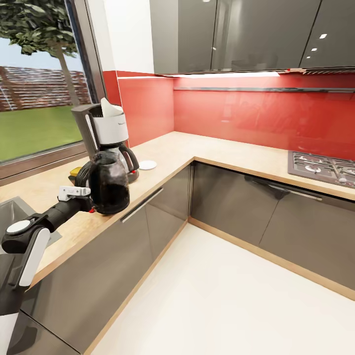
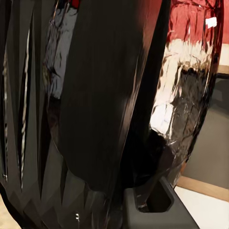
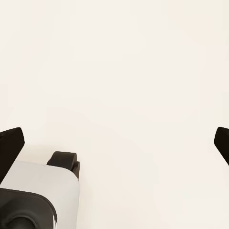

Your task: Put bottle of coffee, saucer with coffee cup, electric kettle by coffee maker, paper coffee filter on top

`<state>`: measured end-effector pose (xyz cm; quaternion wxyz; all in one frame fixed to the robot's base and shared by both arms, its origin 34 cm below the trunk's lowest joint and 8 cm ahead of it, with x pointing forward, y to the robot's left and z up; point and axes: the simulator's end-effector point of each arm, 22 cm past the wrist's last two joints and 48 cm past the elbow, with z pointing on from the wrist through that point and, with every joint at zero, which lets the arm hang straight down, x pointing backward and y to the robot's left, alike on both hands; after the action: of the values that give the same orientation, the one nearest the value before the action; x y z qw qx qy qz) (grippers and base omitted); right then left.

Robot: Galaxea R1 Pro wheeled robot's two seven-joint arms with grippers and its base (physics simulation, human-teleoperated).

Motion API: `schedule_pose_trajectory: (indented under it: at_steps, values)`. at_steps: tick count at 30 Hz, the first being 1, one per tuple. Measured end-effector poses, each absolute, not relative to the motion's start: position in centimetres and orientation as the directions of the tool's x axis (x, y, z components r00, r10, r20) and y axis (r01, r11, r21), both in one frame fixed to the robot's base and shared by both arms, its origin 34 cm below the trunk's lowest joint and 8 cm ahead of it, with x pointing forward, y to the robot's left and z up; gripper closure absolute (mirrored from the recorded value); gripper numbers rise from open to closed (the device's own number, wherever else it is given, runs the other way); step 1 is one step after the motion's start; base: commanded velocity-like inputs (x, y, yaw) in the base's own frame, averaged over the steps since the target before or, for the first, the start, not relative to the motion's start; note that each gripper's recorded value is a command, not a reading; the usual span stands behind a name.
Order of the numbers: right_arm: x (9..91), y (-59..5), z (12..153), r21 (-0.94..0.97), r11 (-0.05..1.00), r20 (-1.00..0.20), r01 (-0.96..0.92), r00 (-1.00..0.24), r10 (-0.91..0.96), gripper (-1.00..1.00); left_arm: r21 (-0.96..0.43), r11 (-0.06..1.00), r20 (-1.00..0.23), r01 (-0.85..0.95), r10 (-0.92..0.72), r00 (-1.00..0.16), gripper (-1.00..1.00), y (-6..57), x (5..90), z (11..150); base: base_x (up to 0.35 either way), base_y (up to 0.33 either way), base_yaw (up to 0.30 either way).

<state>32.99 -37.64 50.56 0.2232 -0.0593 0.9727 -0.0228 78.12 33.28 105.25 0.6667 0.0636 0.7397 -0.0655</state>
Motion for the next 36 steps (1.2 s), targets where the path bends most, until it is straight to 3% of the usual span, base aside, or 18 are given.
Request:
schedule_pose_trajectory:
  at_steps: [36]
  values:
    - [33.0,-37.6,49.3,-0.071,0.992,-0.432,-0.105,-0.893,-0.126,-1.00,-0.013,0.986,-0.995,0.168,0.003,-0.098,1.00,34.0,78.1,104.2,0.000,0.000,0.000]
